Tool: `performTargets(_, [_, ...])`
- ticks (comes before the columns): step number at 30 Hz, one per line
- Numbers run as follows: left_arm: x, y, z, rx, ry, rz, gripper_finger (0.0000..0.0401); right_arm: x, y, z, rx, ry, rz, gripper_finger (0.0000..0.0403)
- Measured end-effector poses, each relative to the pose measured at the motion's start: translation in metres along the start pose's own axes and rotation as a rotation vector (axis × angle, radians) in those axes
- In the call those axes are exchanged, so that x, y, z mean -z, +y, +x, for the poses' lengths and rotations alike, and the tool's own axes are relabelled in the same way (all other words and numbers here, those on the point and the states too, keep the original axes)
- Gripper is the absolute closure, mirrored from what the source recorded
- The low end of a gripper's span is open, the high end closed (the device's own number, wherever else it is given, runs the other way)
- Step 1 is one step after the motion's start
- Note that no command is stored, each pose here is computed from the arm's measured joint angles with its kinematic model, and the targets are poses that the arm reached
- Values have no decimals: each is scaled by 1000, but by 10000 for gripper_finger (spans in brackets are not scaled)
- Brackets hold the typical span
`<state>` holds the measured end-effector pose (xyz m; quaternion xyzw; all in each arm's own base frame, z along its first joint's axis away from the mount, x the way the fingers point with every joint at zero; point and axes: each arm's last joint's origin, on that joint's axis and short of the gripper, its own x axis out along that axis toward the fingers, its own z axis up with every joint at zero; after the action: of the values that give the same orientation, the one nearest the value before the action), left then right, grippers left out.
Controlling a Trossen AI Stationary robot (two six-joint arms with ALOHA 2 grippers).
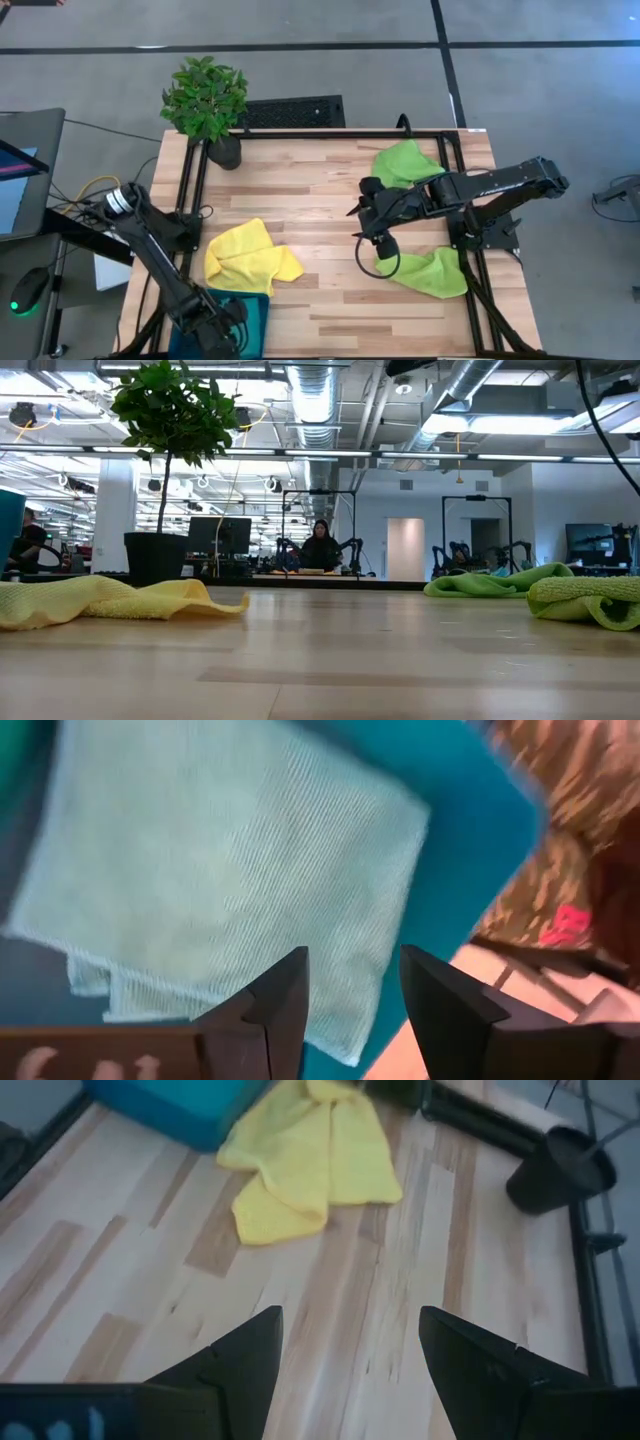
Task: Fold microfiber towels
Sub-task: Fold the yellow microfiber towel
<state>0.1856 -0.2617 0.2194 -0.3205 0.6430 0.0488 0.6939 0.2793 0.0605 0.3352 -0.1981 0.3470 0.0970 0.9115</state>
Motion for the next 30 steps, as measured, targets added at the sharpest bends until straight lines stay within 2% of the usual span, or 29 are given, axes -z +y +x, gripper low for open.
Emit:
performTargets(3, [-2,5,-19,4,-130,15,253,-2,-1,15,7,-43,-37,143])
performTargets(5, [-4,10,-31,-10,-222,14,253,3,-1,24,-34,-31,-40,143])
performTargets(7, [-5,14,-41,-16,-285,3,253,-1,-7,42,-69,-90,-23,143])
performTargets(10, [-7,18,-52,-15,-344,0,253,12,-9,75,-122,-17,-14,143])
performTargets(18, [-9,22,-55,-45,-383,35,253,29,10,158,-172,35,-270,143])
performTargets(22, [-9,22,-55,-55,-384,27,253,28,16,180,-170,-34,-313,143])
performTargets(27, [-10,23,-55,-64,-391,22,253,29,29,203,-277,-159,-359,143])
performTargets(30, [-11,24,-55,-69,-394,17,253,31,34,216,-282,-204,-373,143])
